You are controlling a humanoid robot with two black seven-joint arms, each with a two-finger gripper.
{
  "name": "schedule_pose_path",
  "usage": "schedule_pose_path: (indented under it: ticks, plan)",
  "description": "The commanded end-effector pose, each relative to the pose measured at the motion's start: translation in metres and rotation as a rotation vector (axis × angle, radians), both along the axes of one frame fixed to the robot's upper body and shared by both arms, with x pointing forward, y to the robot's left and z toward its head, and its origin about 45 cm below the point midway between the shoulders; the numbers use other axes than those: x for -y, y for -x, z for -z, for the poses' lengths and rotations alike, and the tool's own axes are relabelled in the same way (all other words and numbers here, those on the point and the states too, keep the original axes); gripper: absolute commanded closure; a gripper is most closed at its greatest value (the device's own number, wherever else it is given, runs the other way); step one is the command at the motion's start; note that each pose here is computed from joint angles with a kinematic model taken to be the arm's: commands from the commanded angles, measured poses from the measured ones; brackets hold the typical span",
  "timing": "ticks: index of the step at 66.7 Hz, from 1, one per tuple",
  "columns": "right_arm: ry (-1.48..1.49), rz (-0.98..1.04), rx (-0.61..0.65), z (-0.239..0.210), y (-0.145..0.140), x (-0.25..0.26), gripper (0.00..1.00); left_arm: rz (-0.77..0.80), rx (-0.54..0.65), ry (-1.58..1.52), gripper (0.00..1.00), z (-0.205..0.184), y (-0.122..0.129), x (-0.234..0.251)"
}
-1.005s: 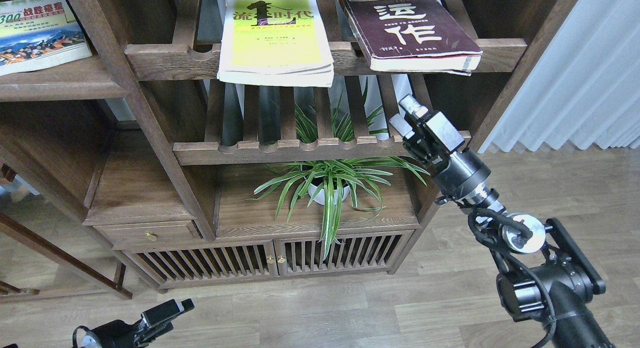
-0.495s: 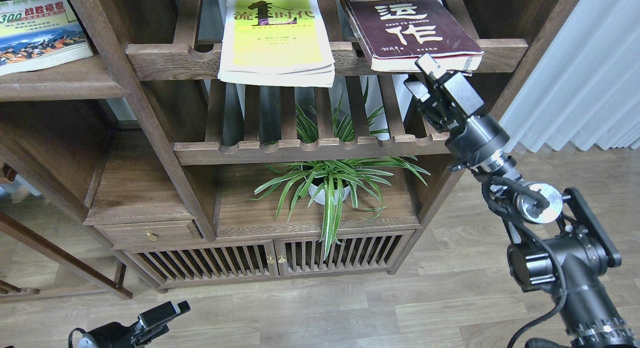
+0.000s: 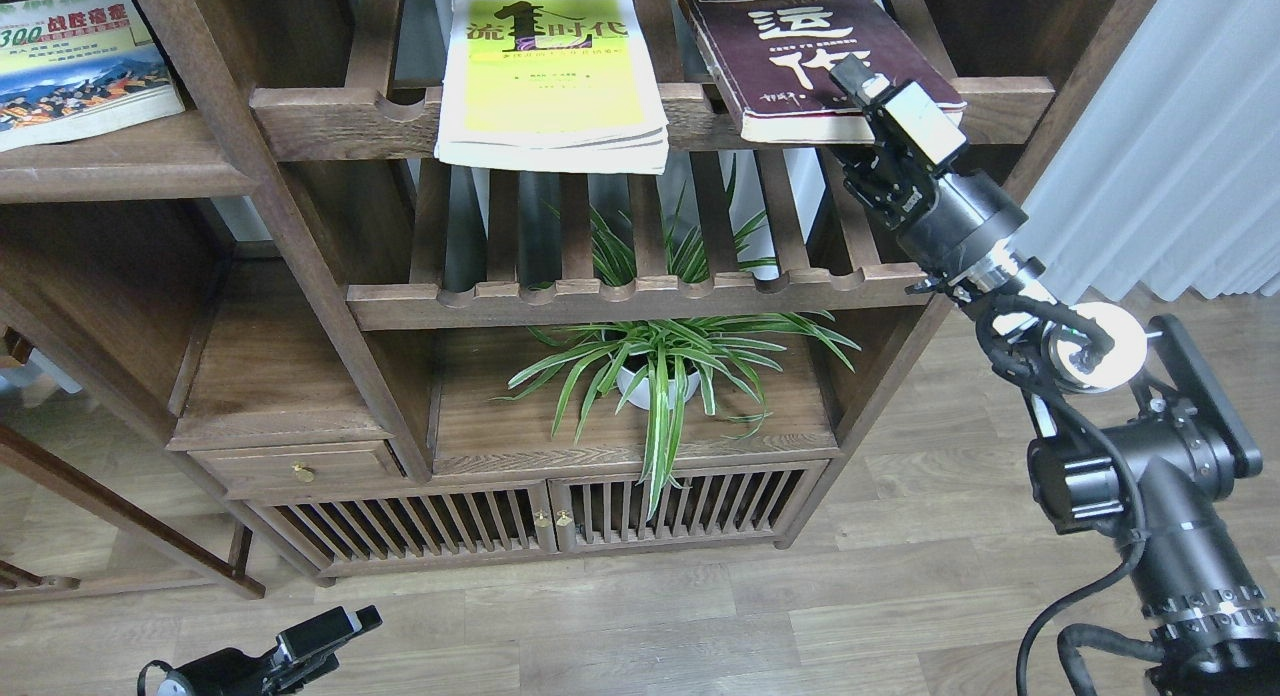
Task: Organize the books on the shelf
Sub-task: 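Raise the right gripper to the maroon book on the top shelf, then grasp the maroon book's edge with the right gripper and pull it out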
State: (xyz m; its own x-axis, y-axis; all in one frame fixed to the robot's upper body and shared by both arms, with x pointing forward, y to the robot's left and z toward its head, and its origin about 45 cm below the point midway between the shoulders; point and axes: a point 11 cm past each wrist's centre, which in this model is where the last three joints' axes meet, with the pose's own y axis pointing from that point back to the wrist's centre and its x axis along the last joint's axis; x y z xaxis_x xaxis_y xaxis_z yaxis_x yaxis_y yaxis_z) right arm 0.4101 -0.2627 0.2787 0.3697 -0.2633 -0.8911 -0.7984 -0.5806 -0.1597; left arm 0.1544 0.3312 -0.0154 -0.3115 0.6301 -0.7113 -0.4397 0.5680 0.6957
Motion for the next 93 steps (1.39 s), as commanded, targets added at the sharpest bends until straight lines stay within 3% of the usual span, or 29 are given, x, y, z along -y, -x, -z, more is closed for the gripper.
schedule_pose_path:
  ticks: [1, 24, 48, 66, 73, 93]
  plan:
    - [0.012, 0.007, -0.008, 0.0, -0.002, 0.003, 0.05, 0.0, -0.001, 0.0, 0.01, 0.0, 0.001, 0.0]
    - [0.022, 0.028, 0.004, -0.004, -0.004, 0.014, 0.44, 0.0, -0.001, 0.001, 0.01, 0.0, 0.001, 0.001]
    - [0.025, 0.005, 0.091, -0.015, 0.001, 0.021, 0.96, -0.004, -0.002, -0.004, 0.0, 0.0, 0.001, -0.002]
    - [0.004, 0.0, 0.139, -0.02, 0.01, 0.033, 0.98, -0.01, -0.005, -0.008, 0.0, 0.0, 0.003, -0.005]
    - [-0.03, 0.015, 0.156, 0.0, 0.033, 0.054, 0.98, -0.023, -0.014, -0.014, 0.01, 0.003, 0.009, -0.008]
    - [-0.078, 0.115, -0.029, 0.064, 0.092, 0.097, 0.99, -0.056, -0.035, -0.046, 0.01, 0.015, 0.013, -0.015]
